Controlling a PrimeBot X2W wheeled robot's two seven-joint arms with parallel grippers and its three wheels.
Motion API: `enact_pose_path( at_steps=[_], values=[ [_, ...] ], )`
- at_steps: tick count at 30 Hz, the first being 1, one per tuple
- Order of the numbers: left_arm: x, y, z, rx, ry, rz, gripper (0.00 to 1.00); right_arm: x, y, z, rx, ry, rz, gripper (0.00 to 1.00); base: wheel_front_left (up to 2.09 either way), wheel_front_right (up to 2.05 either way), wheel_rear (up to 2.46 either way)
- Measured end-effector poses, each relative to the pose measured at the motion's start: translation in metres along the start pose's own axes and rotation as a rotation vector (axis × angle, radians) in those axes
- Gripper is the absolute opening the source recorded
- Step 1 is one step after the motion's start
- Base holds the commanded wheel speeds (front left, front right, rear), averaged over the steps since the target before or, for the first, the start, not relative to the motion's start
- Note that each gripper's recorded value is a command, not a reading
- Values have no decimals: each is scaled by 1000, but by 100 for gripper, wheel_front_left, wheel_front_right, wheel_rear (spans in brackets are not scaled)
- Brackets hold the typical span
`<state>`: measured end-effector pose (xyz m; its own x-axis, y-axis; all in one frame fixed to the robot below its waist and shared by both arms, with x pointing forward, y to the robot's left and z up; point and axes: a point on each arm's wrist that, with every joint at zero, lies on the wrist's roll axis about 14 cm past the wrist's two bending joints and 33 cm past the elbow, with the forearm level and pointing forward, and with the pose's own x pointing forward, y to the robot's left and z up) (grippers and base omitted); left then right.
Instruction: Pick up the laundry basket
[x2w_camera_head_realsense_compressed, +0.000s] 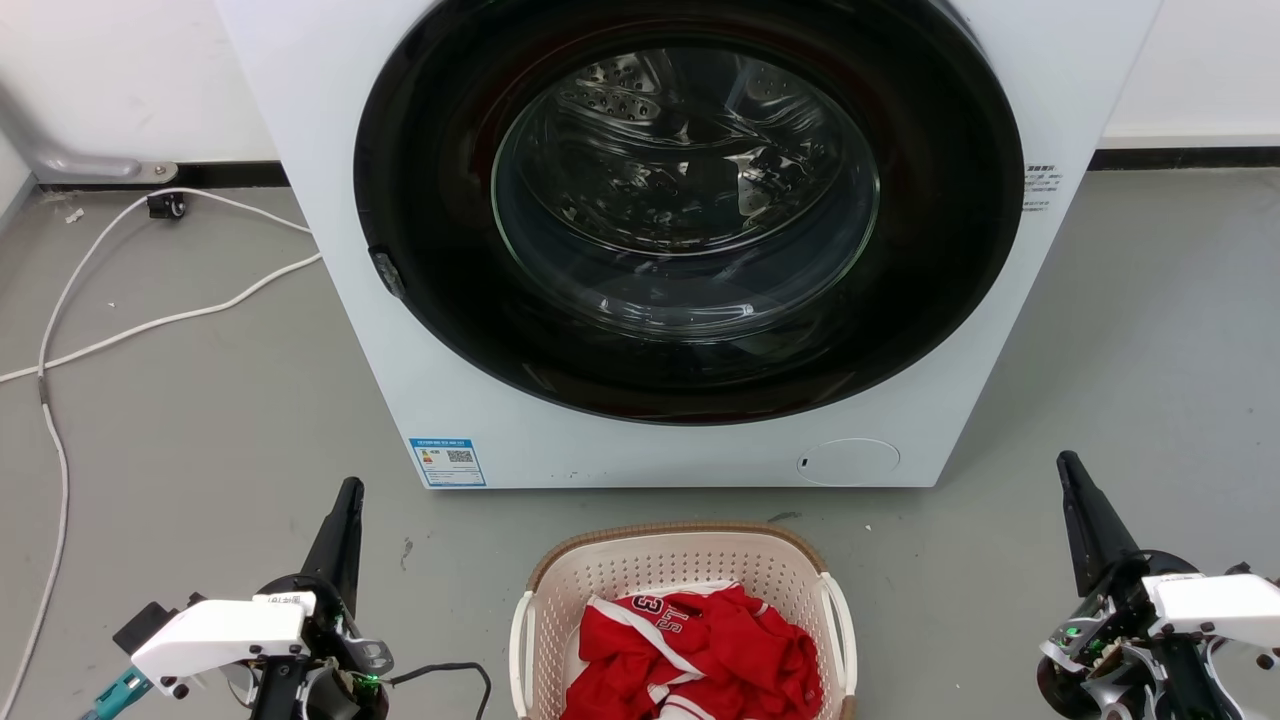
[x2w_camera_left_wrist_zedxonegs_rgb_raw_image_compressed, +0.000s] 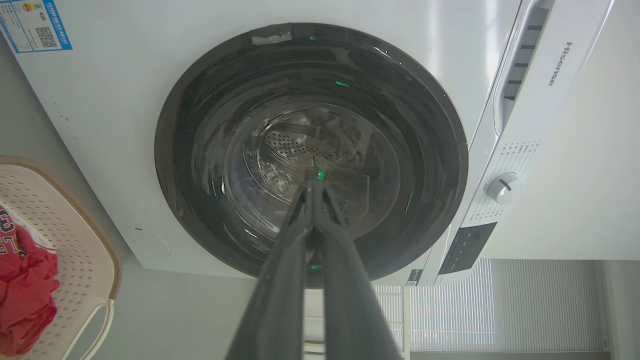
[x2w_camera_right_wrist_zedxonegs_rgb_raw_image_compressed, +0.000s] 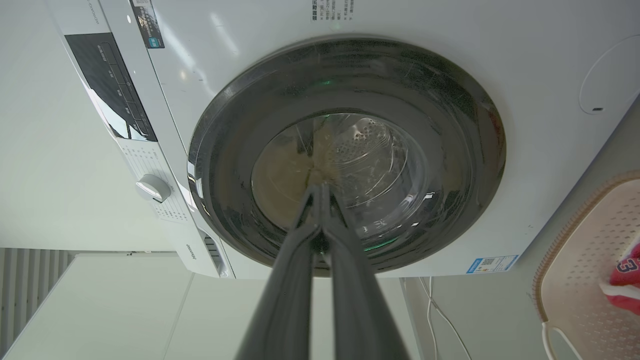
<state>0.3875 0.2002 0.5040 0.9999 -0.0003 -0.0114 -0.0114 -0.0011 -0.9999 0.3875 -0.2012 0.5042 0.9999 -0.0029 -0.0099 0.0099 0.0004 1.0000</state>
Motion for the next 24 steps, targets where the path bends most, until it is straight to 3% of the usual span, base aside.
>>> enact_pose_path(
  at_steps=[24],
  values=[
    [0,0,0,0,-1,0,0,0,0,0,1,1,0,0,0,0,0]
  ],
)
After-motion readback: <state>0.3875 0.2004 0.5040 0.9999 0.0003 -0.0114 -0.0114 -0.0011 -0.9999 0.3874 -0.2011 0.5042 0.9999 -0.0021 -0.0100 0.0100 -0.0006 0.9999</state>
